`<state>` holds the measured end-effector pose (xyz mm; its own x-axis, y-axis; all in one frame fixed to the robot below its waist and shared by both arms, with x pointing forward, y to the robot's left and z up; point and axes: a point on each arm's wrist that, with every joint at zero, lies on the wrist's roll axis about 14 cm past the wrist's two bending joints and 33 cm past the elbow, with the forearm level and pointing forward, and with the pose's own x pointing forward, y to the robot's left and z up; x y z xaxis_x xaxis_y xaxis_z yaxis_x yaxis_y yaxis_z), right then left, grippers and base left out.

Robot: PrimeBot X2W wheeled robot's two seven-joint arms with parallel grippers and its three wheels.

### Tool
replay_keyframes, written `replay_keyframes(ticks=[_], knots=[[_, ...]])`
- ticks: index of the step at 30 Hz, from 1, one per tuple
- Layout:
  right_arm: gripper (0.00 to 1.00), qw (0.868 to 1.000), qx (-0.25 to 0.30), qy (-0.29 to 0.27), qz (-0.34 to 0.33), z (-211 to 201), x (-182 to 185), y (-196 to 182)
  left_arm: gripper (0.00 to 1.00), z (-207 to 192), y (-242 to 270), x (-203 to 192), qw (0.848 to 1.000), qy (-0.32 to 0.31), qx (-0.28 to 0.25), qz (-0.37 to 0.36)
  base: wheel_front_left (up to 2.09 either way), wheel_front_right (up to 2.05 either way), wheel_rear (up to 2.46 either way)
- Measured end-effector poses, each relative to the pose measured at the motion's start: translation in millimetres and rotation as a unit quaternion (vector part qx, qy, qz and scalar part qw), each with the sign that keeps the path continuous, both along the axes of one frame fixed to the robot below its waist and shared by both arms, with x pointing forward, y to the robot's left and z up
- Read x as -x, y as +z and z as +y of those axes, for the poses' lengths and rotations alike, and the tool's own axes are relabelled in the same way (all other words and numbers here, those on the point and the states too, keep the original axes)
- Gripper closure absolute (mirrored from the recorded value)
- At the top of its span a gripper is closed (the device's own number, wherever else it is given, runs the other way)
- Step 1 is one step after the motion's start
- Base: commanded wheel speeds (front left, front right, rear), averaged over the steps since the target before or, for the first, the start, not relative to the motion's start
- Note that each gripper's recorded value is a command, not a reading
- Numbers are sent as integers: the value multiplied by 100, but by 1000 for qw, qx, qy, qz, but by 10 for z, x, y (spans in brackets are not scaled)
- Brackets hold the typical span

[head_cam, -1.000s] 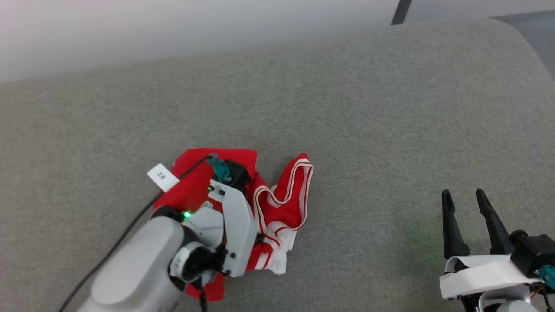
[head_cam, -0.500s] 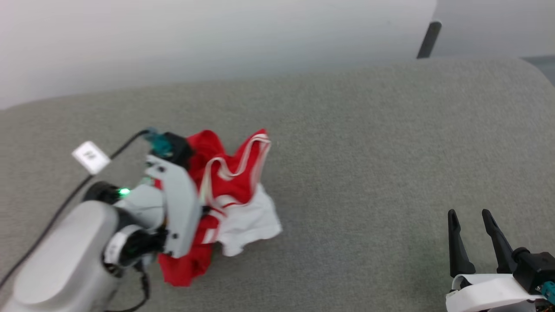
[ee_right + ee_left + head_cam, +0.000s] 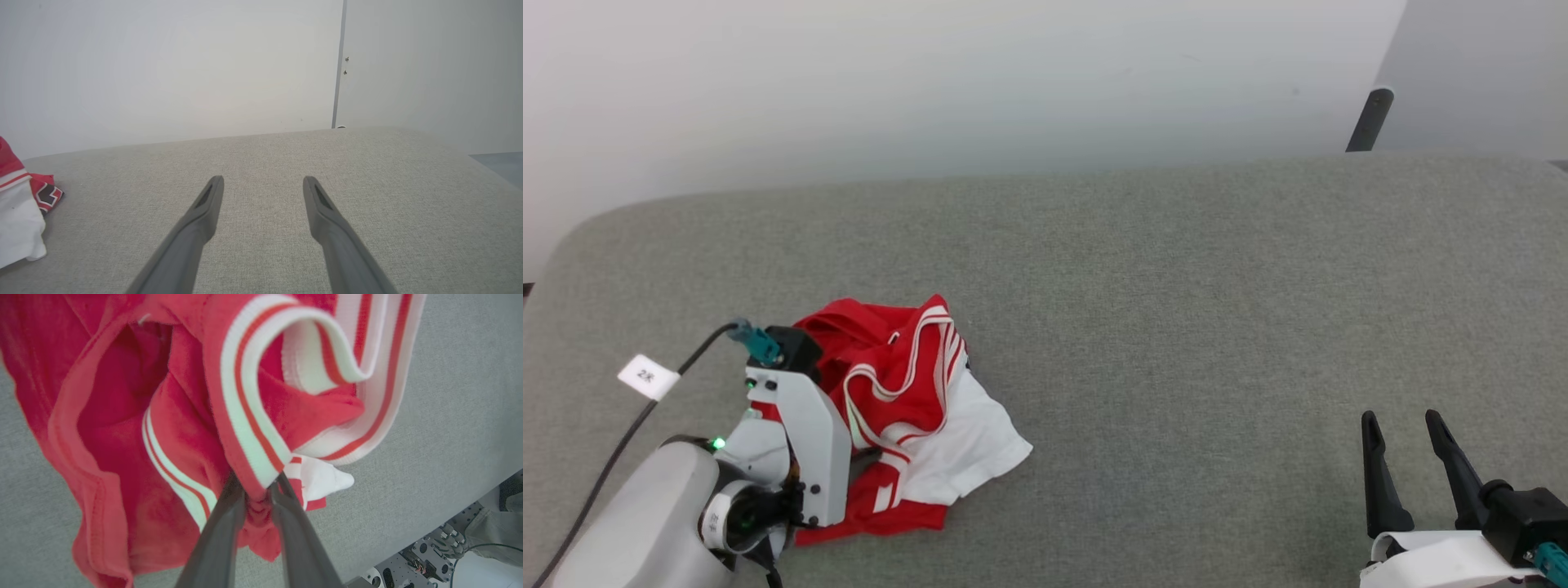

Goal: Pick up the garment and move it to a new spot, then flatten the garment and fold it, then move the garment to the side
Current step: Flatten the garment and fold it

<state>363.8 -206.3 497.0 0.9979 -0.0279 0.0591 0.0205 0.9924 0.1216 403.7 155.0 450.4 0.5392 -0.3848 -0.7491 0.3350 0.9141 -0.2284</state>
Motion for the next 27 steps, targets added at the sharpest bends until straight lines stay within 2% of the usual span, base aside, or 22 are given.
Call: replay_keyframes(ticks=[1, 2, 3, 8, 12, 15, 20, 23, 27], knots=[[0, 1000, 1, 2, -1, 9, -3, 5, 27, 11, -19, 2, 1000, 4, 1, 1, 0, 0, 0], [0, 1000, 3, 3, -2, 18, -5, 11, 11, 20, -30, 11, 1000, 4, 0, 2, 0, 0, 0], [0, 1000, 4, 8, -4, 46, -6, 29, 0, 39, 8, -2, 1000, 2, -6, -10, 0, 0, 0], [0, 1000, 7, 21, -7, 134, 6, 43, 0, 65, 191, -29, 999, -4, -13, -41, 0, 0, 0], [0, 999, 8, 42, -7, 270, 3, 43, 0, 136, 481, -57, 995, 6, -12, -100, 0, 0, 0], [0, 998, 11, 64, -12, 415, -42, 77, 0, 231, 751, -80, 986, 25, -7, -167, 0, 0, 0], [0, 994, 12, 105, -17, 690, -124, 121, 0, 585, 1176, -40, 950, 81, -9, -303, 0, 0, 0], [0, 991, 6, 132, -15, 875, -171, 127, 0, 798, 1255, 90, 927, 114, -13, -356, 0, 0, 0], [0, 985, 6, 175, -5, 1173, -227, 129, 0, 1153, 1317, 325, 890, 175, -23, -420, 0, 0, 0]])
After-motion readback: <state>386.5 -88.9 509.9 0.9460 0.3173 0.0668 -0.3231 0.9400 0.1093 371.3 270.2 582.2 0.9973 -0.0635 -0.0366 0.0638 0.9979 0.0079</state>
